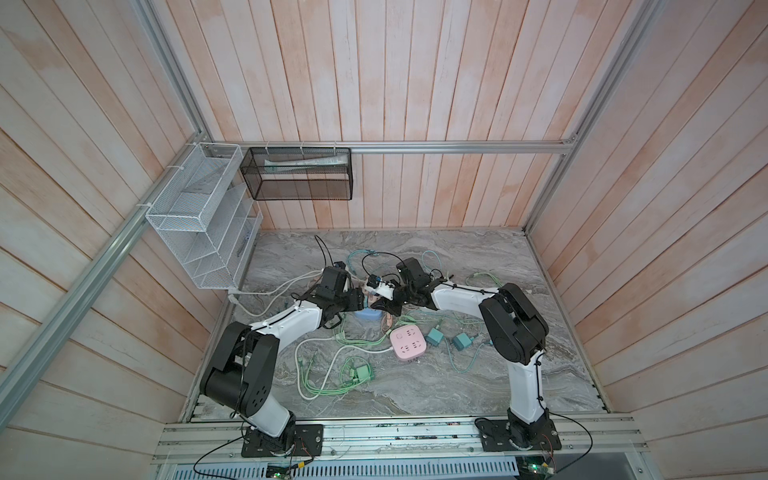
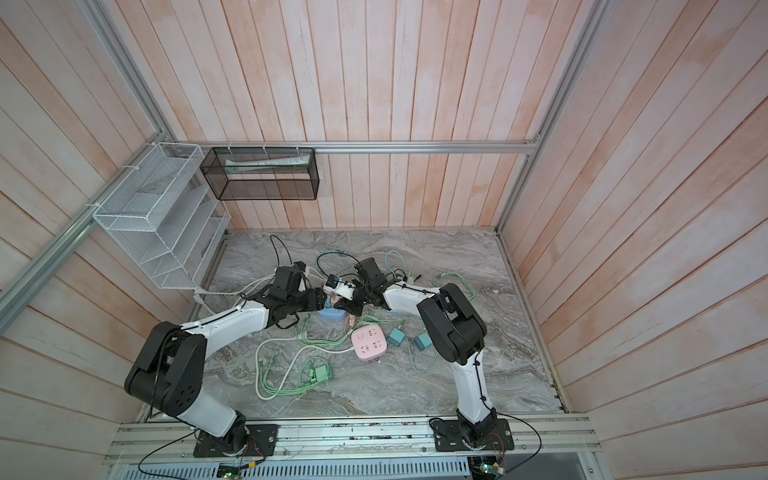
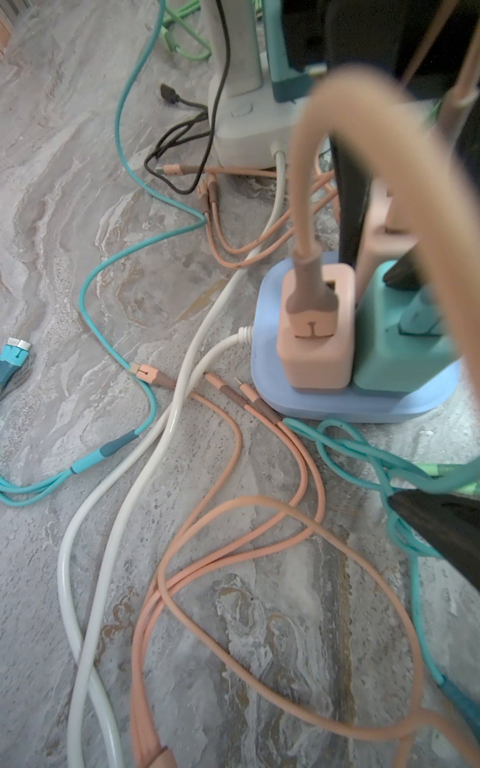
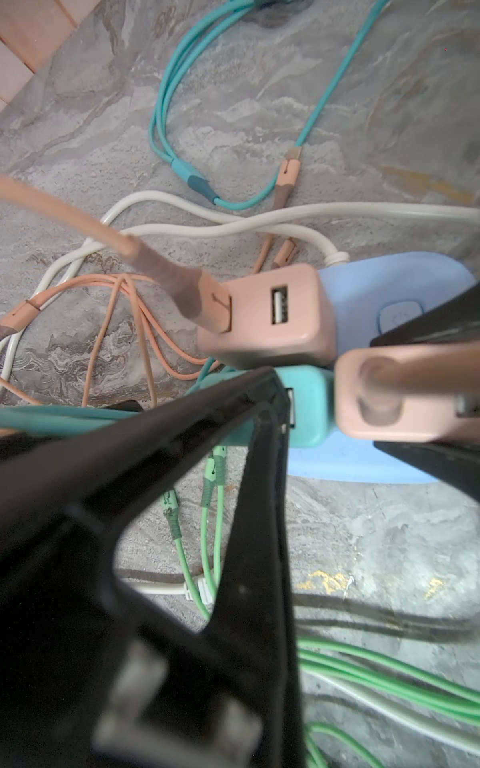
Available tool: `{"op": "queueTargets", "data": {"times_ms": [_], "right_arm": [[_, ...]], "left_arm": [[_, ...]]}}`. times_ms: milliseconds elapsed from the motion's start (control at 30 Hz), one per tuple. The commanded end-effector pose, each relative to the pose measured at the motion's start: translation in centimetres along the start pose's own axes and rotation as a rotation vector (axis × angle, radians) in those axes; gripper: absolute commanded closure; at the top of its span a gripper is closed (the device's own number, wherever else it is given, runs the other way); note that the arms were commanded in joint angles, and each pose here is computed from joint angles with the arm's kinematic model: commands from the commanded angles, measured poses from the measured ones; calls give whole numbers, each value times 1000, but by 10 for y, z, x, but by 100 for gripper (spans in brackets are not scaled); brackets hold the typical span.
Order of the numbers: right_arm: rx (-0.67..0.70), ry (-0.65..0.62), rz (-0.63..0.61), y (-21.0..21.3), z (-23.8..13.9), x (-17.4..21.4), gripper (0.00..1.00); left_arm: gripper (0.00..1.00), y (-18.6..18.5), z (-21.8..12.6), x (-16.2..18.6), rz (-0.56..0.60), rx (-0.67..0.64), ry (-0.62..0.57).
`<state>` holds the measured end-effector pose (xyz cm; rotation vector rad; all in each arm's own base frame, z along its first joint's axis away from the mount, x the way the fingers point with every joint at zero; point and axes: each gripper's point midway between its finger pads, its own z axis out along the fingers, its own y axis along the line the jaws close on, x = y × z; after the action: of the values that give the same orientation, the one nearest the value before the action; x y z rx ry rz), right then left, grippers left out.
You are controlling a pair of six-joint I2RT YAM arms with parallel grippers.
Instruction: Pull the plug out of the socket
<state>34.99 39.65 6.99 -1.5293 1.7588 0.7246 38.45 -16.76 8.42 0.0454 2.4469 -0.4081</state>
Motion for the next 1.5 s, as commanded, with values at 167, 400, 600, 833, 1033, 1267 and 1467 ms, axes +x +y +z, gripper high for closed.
{"op": "queueTargets", "data": {"times_ms": [167,400,600,833,1033,1267,1467], "right_arm": [[53,-3,-20,0,-5,-17,90],[102,-68,-56,0,-17,-40,94],[124,-97,-75,1,-25,-55,97],[133,-119,-51,-2,-26,-61,100],[137,-114,-32,-7,-25,-61,100],[145,-86,-18,-6,-26,-48,100],[151,-88,24,-7,-32,-39,100]], "left_arm": [[24,21,17,43,15,-67,143],[24,23,22,54,10,-65,180],[24,25,25,57,8,-72,194],[24,28,24,58,20,-92,200],[24,30,24,63,21,-100,211],[24,31,22,62,18,-101,203],[24,35,21,61,20,-125,199]]}}
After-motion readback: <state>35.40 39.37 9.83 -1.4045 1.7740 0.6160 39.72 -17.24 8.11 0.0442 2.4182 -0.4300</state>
